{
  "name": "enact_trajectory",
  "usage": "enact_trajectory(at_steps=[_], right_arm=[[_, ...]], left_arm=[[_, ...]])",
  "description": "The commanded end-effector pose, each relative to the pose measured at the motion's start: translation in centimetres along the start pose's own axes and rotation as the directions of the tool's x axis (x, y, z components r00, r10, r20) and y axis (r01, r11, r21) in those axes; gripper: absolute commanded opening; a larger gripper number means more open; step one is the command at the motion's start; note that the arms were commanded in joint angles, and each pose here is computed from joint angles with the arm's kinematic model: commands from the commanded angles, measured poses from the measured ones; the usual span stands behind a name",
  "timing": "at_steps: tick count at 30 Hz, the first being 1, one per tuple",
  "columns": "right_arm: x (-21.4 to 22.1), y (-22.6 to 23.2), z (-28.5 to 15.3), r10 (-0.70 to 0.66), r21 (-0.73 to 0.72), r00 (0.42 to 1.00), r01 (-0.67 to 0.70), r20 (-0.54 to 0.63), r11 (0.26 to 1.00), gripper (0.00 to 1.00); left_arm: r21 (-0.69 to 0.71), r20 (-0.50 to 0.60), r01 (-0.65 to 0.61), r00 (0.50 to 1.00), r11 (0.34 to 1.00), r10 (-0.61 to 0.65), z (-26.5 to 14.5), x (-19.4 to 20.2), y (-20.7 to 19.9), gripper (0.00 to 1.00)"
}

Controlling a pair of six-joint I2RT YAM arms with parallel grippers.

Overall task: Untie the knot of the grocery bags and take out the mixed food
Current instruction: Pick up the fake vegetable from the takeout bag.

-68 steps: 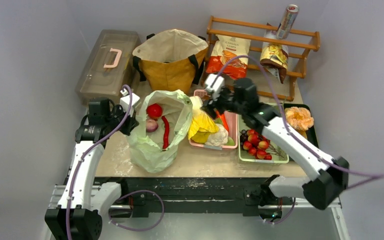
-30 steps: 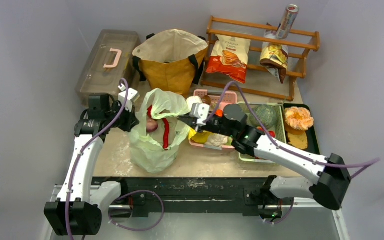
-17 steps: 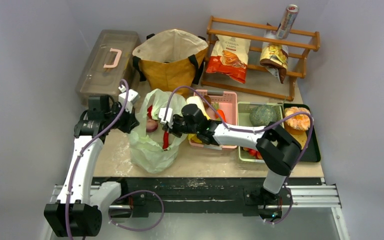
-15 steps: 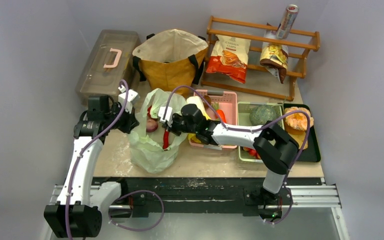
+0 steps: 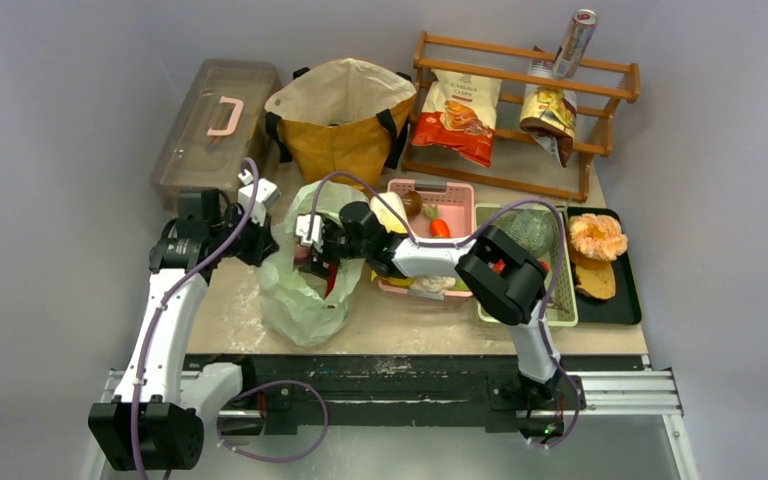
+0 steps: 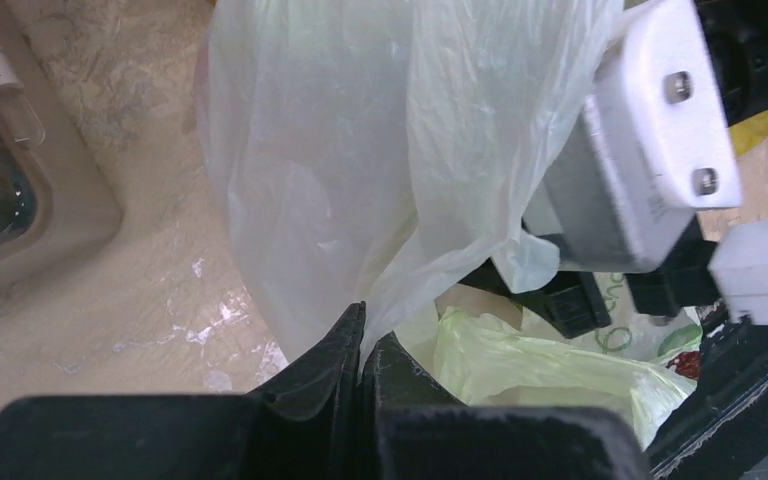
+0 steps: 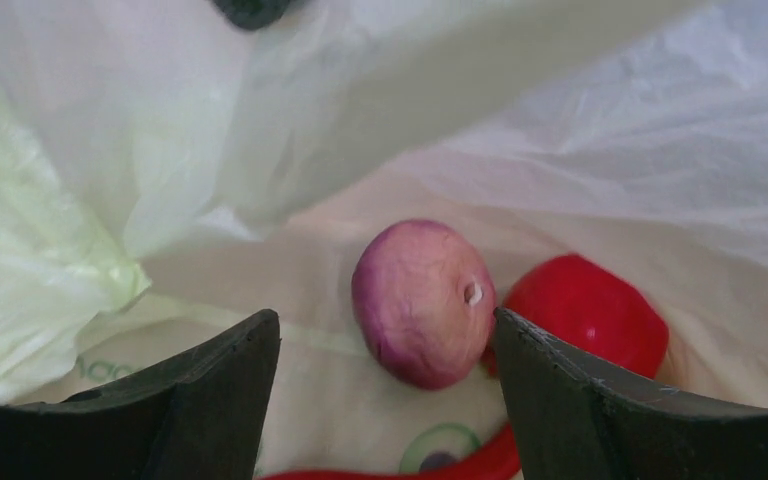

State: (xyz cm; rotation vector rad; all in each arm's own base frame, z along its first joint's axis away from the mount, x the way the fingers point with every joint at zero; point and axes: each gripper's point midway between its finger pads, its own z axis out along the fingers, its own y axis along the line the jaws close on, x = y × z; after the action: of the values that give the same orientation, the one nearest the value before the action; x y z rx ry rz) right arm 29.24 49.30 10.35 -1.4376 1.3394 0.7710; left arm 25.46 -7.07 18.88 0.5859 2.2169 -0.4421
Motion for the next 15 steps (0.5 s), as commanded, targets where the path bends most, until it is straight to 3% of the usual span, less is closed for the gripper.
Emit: enact_trajectory(at_steps=[1, 15], right_arm=[[-3.4, -1.0, 1.6, -0.089, -0.037, 0.992, 0.093, 0.094, 0.995, 0.75], [2.2, -1.0, 4.5, -0.118, -0.085, 0.992, 0.113, -0.051, 0.990, 0.80]], left_arm=[[-0.005, 0.041, -0.035, 0.999, 0.999, 0.035, -0.6, -1.7, 0.3, 0.00], [-0.006, 0.031, -0.041, 0.999, 0.999, 0.041, -0.3, -2.0, 0.6, 0.00]])
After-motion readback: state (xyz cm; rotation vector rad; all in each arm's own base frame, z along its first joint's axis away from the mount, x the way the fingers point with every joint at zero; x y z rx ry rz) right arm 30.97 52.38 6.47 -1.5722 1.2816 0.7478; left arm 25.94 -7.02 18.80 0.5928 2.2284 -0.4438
